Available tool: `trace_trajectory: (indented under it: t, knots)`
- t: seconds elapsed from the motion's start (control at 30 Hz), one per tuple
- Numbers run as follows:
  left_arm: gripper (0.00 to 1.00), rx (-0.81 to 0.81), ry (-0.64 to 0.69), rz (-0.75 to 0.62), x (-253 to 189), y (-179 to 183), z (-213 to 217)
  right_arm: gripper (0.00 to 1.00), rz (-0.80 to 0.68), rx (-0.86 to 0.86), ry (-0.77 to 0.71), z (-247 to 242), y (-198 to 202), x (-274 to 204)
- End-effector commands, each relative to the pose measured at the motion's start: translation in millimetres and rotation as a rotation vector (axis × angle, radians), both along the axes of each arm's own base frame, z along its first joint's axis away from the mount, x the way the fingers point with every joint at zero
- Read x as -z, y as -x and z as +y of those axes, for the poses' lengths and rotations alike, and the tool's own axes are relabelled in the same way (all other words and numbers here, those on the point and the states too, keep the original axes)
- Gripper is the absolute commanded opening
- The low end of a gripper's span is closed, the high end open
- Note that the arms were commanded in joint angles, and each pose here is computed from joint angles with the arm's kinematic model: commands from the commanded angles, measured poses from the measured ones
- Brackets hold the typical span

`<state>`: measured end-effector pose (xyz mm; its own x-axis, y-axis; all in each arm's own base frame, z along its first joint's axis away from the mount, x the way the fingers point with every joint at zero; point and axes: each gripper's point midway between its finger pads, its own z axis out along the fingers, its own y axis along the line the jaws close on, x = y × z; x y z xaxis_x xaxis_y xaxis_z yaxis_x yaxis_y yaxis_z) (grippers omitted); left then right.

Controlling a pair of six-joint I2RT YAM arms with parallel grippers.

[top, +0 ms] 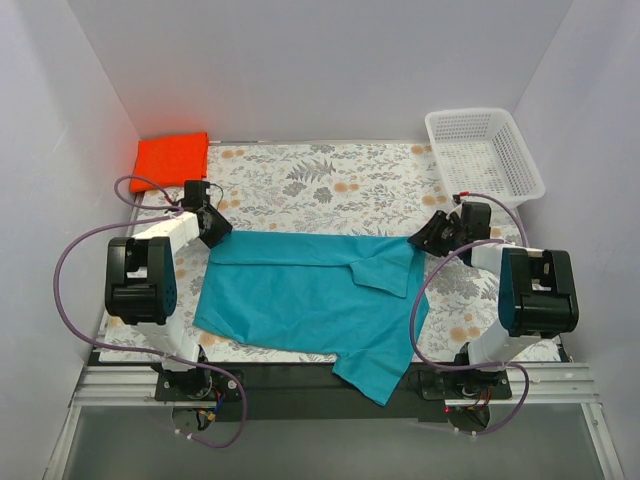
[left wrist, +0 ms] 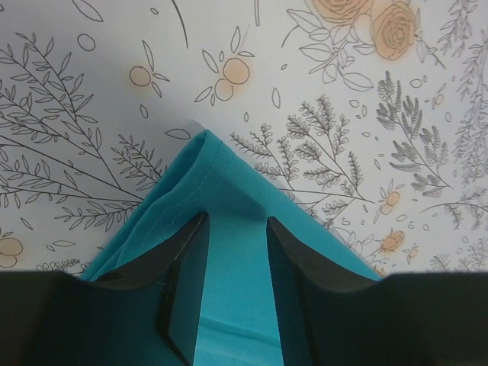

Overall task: Fold and stack the t-shirts
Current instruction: Fold the tshirt

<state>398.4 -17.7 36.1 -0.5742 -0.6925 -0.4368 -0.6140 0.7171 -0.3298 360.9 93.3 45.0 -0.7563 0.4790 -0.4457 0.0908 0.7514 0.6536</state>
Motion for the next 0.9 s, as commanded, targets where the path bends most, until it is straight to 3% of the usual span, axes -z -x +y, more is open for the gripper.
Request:
trace_trajectory:
  t: [0.0, 0.2, 0.4, 0.6, 0.67, 0.77, 0.8, 0.87]
  knots:
    - [0.34, -0.028, -0.028, 0.005, 4, 1, 9, 0.35, -0.086, 0.009, -0.027, -1, -25, -17]
    - [0.3, -0.117, -0.037, 0.12, 27, 23, 16, 0.01, -0.085, 0.087, 0.006, -31, -29, -8]
    - [0.29, -0.17, 0.001, 0.14, 32, 26, 24, 0.01, -0.099, 0.079, 0.018, -40, -36, -6]
    - [0.33, -0.148, 0.022, 0.101, 27, -2, 20, 0.01, -0.148, 0.045, 0.013, -39, -67, -16]
    - [0.34, -0.126, 0.014, 0.108, 32, -10, 20, 0.09, -0.15, 0.007, -0.013, -34, -75, -16]
    - [0.44, -0.094, 0.008, 0.076, 18, -21, 20, 0.21, -0.146, -0.043, -0.053, -23, -72, -19]
    - [0.5, -0.092, 0.006, 0.063, 12, -21, 20, 0.31, -0.141, -0.055, -0.046, -19, -67, -18]
    - [0.56, -0.096, -0.007, -0.009, -18, -22, 22, 0.39, -0.168, -0.068, 0.018, -17, -62, -27]
